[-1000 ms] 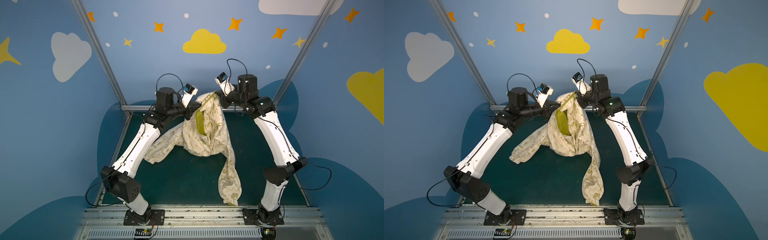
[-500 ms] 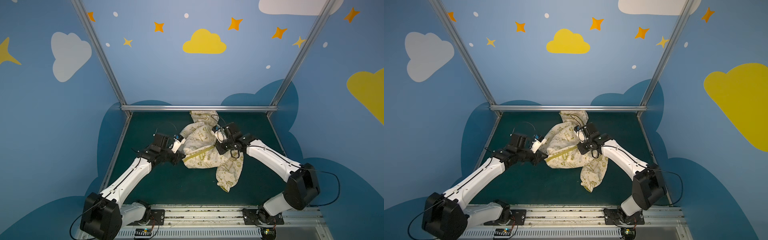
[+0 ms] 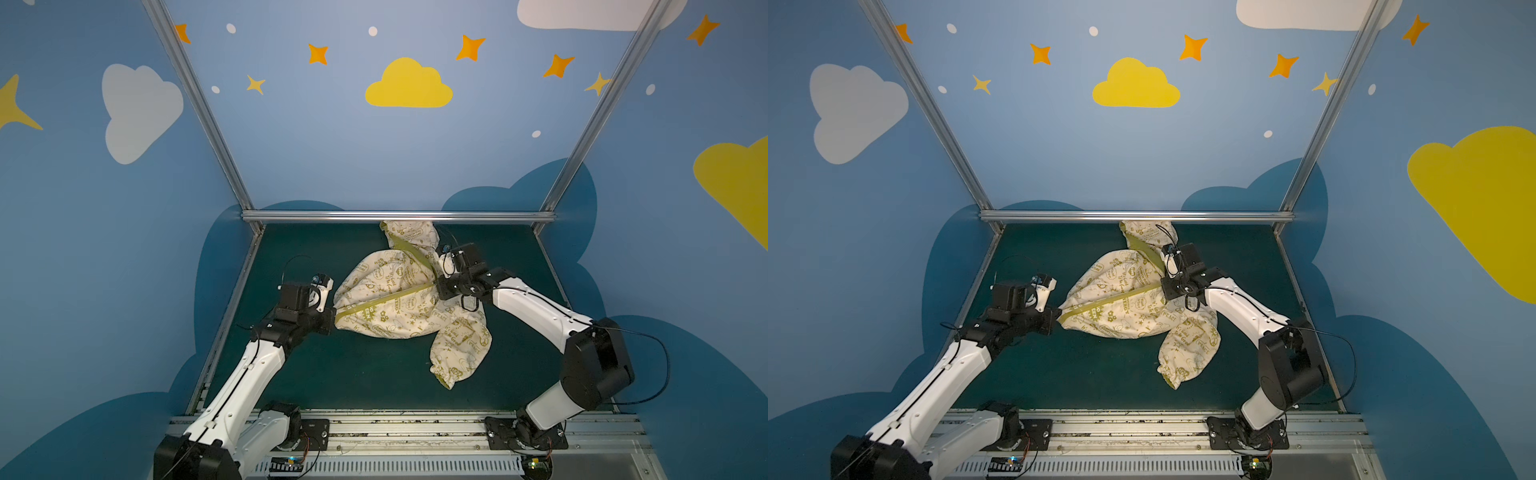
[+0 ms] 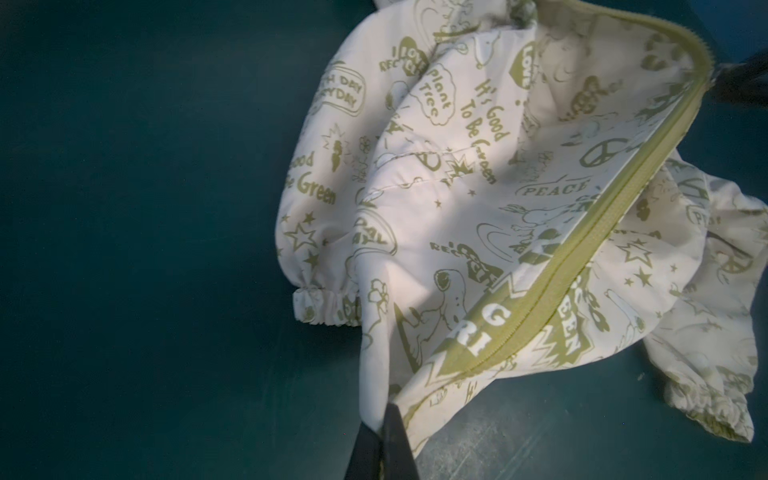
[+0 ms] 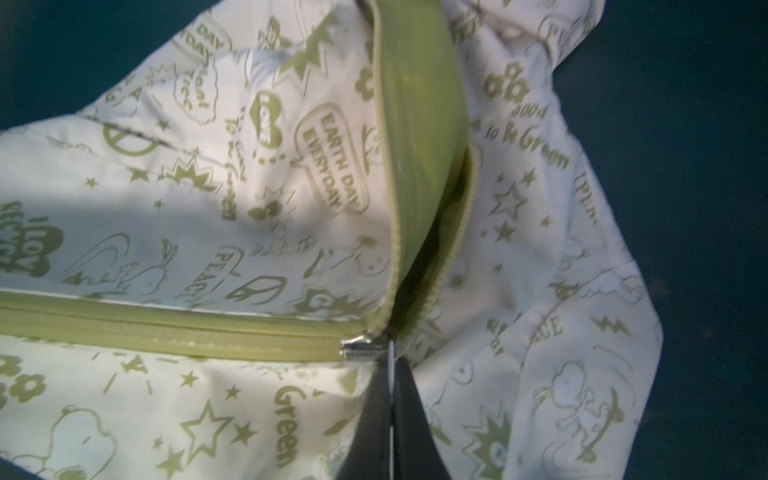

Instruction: Zip up the jacket

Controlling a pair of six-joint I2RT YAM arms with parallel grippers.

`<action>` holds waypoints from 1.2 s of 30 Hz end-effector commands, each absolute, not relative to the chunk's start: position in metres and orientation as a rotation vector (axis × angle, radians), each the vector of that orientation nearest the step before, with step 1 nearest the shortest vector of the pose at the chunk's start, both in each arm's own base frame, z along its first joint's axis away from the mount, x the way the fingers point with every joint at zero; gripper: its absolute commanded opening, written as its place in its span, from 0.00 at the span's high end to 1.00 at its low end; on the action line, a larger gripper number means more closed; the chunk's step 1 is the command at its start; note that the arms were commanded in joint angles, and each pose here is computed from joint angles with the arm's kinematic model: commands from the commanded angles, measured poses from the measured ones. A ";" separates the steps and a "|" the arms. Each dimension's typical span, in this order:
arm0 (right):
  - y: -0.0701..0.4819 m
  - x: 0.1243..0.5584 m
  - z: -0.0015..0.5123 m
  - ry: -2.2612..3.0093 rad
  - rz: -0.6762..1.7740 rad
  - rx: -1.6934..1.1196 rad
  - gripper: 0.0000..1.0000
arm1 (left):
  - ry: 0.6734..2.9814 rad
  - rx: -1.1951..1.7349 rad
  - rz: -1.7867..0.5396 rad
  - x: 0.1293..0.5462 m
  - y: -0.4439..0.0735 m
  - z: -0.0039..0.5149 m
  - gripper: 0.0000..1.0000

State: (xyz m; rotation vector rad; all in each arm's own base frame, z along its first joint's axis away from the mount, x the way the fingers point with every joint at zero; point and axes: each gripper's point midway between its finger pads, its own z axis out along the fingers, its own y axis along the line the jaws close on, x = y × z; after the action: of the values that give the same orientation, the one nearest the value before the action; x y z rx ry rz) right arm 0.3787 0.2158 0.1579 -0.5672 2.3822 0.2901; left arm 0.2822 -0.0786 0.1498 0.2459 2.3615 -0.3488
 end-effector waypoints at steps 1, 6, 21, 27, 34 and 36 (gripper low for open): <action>0.181 0.415 0.193 2.304 0.134 -0.447 1.00 | 2.401 0.103 -0.237 0.276 -0.042 0.143 0.97; 0.152 0.432 0.206 2.288 0.079 -0.343 1.00 | 2.389 -0.018 -0.151 0.280 -0.002 0.153 0.97; 0.068 0.465 0.194 2.273 -0.073 0.044 1.00 | 2.296 -0.111 -0.279 0.304 0.024 0.170 0.97; 0.026 0.501 0.236 2.187 -0.137 0.200 1.00 | 2.185 -0.137 -0.446 0.388 0.029 0.218 0.97; -0.009 0.500 0.272 2.125 -0.128 0.254 1.00 | 2.037 -0.018 -0.492 0.463 0.028 0.293 0.97; -0.006 0.491 0.270 2.140 -0.128 0.215 1.00 | 2.013 0.011 -0.502 0.465 0.021 0.306 0.97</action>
State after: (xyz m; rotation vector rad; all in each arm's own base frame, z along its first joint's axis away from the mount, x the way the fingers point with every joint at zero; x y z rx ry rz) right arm 0.4988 0.0559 0.2403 0.0618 2.2229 0.0732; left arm 0.4558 -0.0104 0.2787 0.0772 2.0741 -0.6314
